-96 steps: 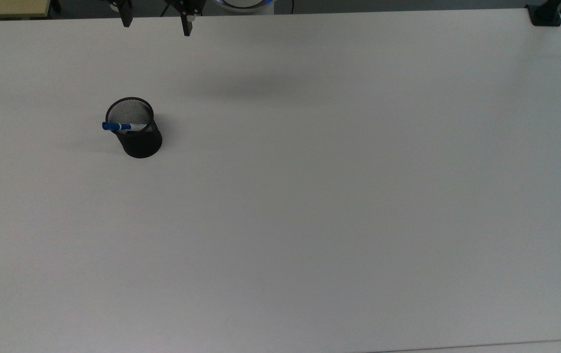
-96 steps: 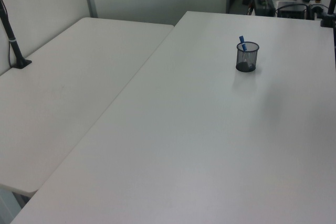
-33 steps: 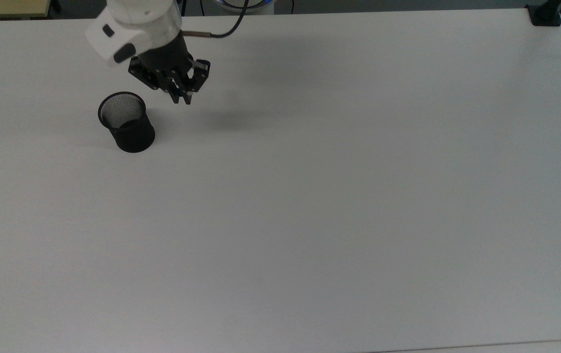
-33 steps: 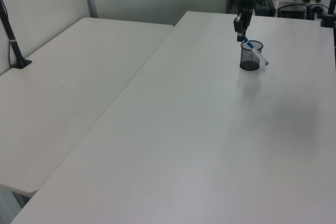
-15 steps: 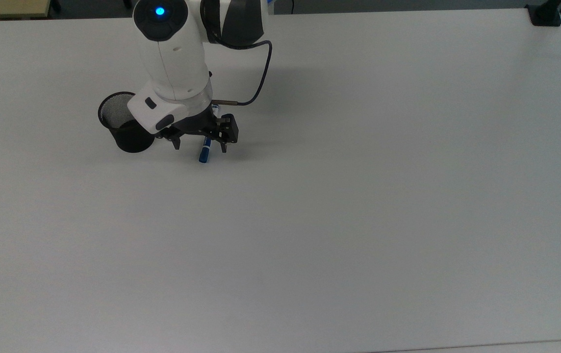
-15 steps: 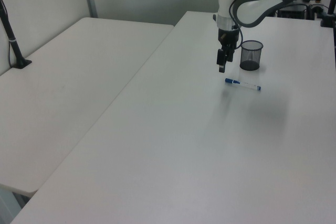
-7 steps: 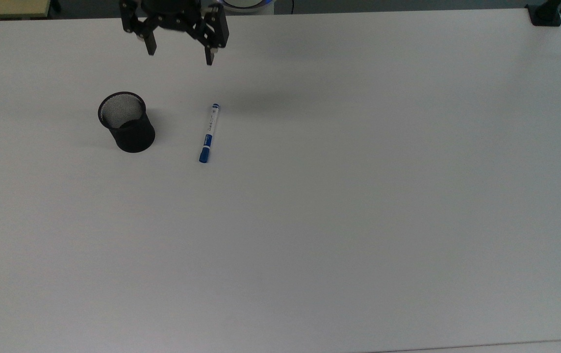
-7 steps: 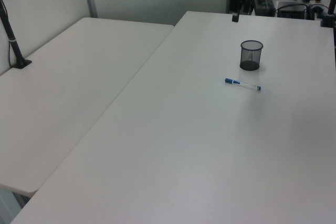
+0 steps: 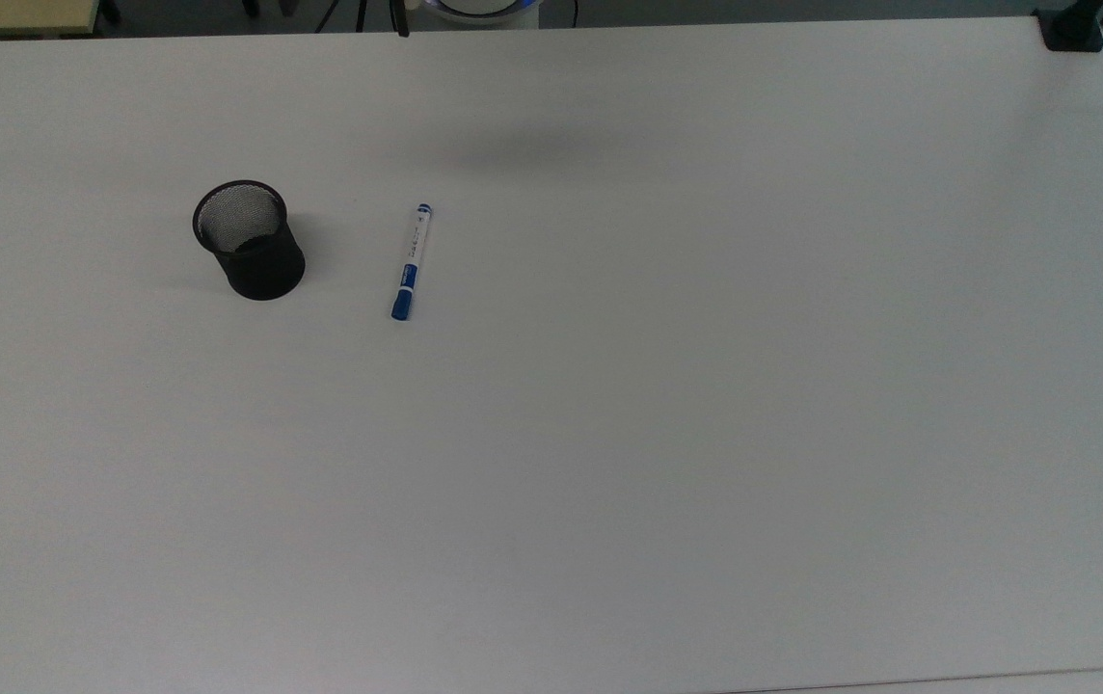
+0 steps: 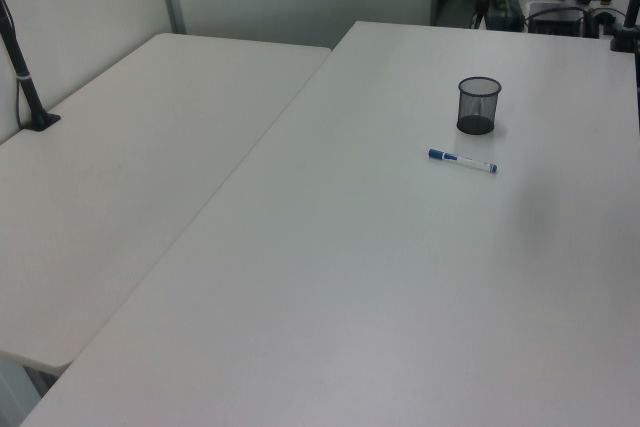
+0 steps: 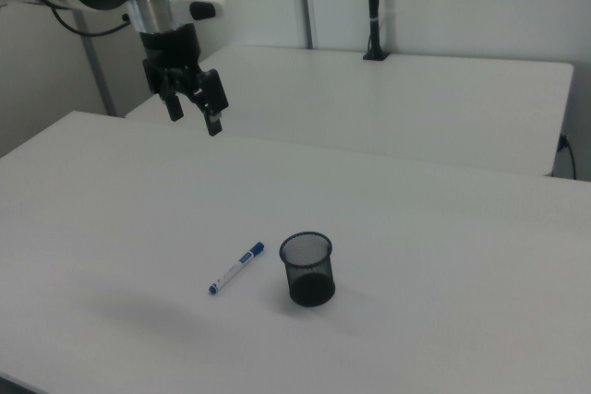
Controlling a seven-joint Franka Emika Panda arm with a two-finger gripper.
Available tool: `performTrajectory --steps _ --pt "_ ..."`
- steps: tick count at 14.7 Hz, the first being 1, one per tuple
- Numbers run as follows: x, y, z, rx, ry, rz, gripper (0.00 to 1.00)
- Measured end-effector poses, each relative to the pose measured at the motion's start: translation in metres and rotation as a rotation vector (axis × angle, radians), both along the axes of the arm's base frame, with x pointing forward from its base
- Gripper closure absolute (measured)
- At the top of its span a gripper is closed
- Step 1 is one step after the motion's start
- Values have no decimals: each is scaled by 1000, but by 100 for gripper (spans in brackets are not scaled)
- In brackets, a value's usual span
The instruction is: Remove the marker
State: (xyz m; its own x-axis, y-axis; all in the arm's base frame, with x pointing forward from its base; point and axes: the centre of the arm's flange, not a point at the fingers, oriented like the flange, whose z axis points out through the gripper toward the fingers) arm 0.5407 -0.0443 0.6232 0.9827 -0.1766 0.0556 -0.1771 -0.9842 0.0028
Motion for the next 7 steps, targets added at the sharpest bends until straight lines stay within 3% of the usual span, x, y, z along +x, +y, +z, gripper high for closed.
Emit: performTrajectory --steps 7 --pt "13 2 -5 -8 -46 69 0"
